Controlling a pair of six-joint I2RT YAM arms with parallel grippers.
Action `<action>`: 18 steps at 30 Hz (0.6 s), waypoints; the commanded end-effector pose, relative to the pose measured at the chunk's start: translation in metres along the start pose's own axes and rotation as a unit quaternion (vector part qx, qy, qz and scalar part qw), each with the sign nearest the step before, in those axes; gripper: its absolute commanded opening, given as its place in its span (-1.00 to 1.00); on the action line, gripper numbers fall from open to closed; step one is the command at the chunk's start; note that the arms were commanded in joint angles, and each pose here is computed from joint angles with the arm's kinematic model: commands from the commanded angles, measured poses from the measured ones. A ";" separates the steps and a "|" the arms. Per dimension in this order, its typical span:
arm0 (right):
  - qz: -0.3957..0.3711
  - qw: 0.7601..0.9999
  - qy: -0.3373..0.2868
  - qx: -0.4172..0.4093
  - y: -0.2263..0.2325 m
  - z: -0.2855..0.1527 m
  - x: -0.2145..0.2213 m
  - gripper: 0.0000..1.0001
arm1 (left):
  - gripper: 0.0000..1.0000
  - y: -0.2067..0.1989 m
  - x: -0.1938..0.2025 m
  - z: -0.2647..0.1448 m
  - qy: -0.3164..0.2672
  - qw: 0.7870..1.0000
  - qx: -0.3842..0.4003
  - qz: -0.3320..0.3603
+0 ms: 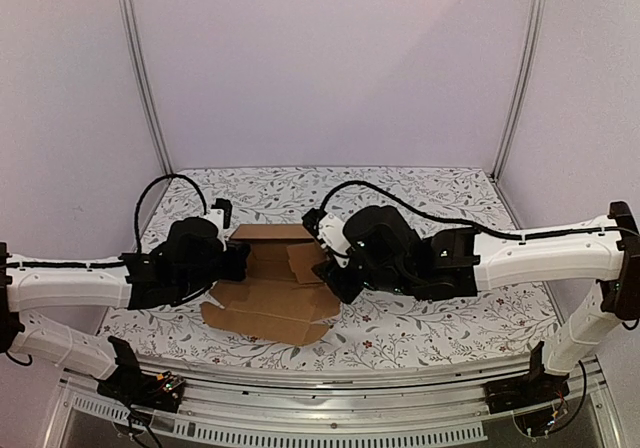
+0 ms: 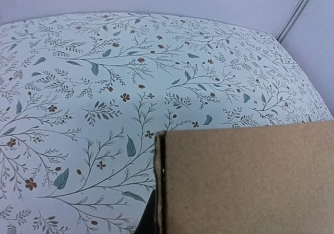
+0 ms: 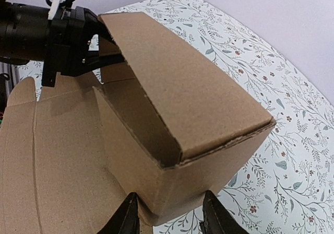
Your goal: Fold the paper box
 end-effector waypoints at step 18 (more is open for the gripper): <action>0.071 0.981 -0.072 0.166 -0.017 0.033 -0.014 -0.10 | -1.00 -0.007 0.008 -0.001 0.006 0.996 -0.081 -0.024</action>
Point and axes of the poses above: each gripper's point midway between its finger pads, its own z axis out along the fingers, its own y axis along the line the jaws close on, x = y × z, the point moved 5 cm from there along -z, back along the fingers, and after that the axes turned 1 degree about z, right-handed, at the moved point
